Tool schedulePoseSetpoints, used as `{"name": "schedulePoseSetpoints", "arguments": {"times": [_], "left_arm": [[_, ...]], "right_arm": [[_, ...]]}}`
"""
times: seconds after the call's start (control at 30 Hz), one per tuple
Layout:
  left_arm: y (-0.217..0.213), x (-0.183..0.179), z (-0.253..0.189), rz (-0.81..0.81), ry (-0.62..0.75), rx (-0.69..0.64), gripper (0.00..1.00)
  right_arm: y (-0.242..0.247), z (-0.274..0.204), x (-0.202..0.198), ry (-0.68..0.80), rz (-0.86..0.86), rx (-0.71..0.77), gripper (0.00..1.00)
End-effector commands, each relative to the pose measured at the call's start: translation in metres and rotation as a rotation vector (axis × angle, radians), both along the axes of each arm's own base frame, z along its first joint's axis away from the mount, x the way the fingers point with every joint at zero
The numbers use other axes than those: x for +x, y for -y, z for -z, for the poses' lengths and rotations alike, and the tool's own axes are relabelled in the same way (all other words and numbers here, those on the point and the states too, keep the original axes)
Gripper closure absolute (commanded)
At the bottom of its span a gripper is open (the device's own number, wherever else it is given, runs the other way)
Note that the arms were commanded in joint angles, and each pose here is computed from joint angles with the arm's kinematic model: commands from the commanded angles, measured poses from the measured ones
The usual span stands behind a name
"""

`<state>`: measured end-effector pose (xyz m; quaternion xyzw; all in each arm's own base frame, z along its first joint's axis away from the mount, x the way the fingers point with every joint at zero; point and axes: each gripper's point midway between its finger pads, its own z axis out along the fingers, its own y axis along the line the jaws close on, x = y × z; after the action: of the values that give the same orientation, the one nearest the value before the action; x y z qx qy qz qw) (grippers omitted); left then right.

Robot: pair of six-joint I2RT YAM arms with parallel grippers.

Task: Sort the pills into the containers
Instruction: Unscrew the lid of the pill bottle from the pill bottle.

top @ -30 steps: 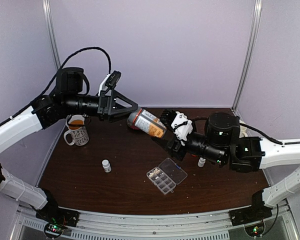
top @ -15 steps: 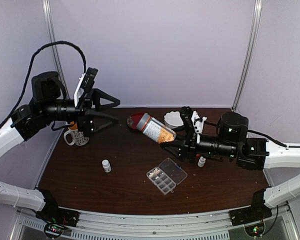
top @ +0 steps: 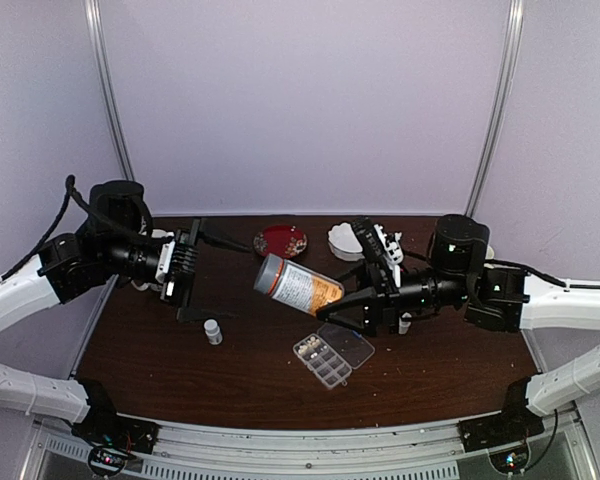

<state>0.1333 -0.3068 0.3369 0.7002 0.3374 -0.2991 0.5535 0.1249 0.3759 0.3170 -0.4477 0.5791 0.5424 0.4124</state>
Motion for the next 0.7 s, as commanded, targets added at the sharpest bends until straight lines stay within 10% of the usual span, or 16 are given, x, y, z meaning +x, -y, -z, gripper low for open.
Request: {"name": "schedulePoseSetpoints", "arguments": {"times": [0.0,0.67], "left_arm": [[0.005,-0.009,0.002,0.063,0.092,0.014,0.04],[0.013,-0.009,0.002,0.064,0.051,0.018,0.12]], "right_arm": [[-0.006,-0.009,-0.011,-0.018,-0.088,-0.001,0.81],[-0.023,-0.003,-0.005,-0.033,-0.113,-0.023,0.85]]}}
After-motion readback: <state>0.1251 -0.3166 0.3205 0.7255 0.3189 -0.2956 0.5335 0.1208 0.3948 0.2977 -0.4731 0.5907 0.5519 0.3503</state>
